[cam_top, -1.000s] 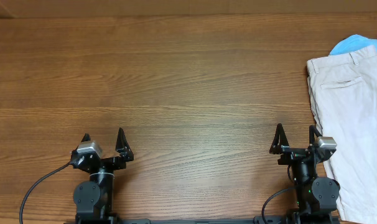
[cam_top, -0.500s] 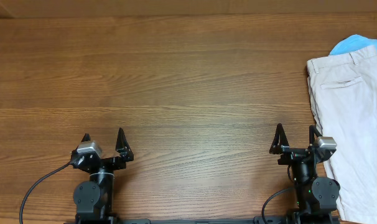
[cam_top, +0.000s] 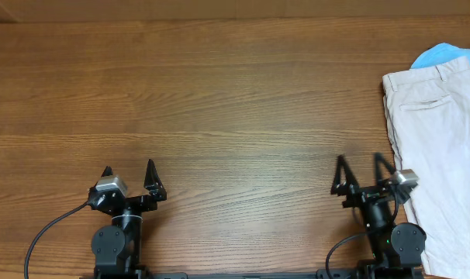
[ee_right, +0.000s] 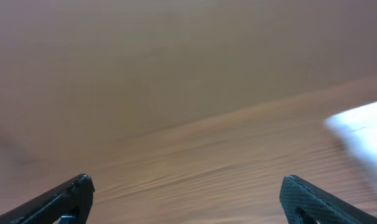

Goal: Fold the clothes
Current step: 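Reach the right gripper to the top of the beige shorts on the pile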

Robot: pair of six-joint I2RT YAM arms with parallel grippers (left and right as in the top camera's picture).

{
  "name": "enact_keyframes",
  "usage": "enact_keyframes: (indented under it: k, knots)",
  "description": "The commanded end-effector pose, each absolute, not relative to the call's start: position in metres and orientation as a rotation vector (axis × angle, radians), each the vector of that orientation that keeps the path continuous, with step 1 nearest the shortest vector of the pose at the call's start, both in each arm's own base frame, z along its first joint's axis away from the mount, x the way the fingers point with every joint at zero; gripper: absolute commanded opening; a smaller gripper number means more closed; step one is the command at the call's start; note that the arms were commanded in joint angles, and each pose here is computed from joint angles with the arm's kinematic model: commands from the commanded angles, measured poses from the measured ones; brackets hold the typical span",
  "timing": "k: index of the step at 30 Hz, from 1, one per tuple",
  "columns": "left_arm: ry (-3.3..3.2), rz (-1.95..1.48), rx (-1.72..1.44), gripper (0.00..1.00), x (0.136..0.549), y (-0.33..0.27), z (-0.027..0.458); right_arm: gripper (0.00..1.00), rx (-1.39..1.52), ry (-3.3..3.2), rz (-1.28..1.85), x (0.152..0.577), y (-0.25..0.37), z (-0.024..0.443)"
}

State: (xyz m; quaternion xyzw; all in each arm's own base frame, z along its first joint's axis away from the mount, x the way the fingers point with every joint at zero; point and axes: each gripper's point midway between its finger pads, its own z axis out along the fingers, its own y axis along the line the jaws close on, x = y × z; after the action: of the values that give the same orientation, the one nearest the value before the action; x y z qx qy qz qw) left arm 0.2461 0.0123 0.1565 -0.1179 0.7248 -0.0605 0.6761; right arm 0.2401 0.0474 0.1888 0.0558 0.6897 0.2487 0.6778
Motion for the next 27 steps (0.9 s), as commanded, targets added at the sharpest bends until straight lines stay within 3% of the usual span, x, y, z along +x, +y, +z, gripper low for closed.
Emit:
enact_keyframes:
  k: [1,5,10,16,22,27]
  knots:
    - [1.621,-0.139,-0.271,1.00,0.246,0.012,0.157,1.00,0.053,1.653,1.153,0.205,0.113,0.185]
    - [1.621,-0.139,-0.271,1.00,0.246,0.012,0.157,1.00,0.161,1.697,1.342,0.198,0.121,0.185]
    - [1.621,-0.139,-0.271,1.00,0.246,0.012,0.157,1.00,-0.089,1.347,1.346,0.170,0.123,0.279]
    - [1.621,-0.139,-0.271,1.00,0.246,0.012,0.158,1.00,-0.010,1.379,1.075,0.187,0.099,0.339]
    - [1.621,-0.139,-0.271,1.00,0.246,0.012,0.158,1.00,0.116,1.688,0.710,0.266,0.067,0.359]
    - [1.621,-0.139,-0.271,1.00,0.246,0.012,0.157,1.00,0.216,2.112,0.244,0.349,0.016,0.317]
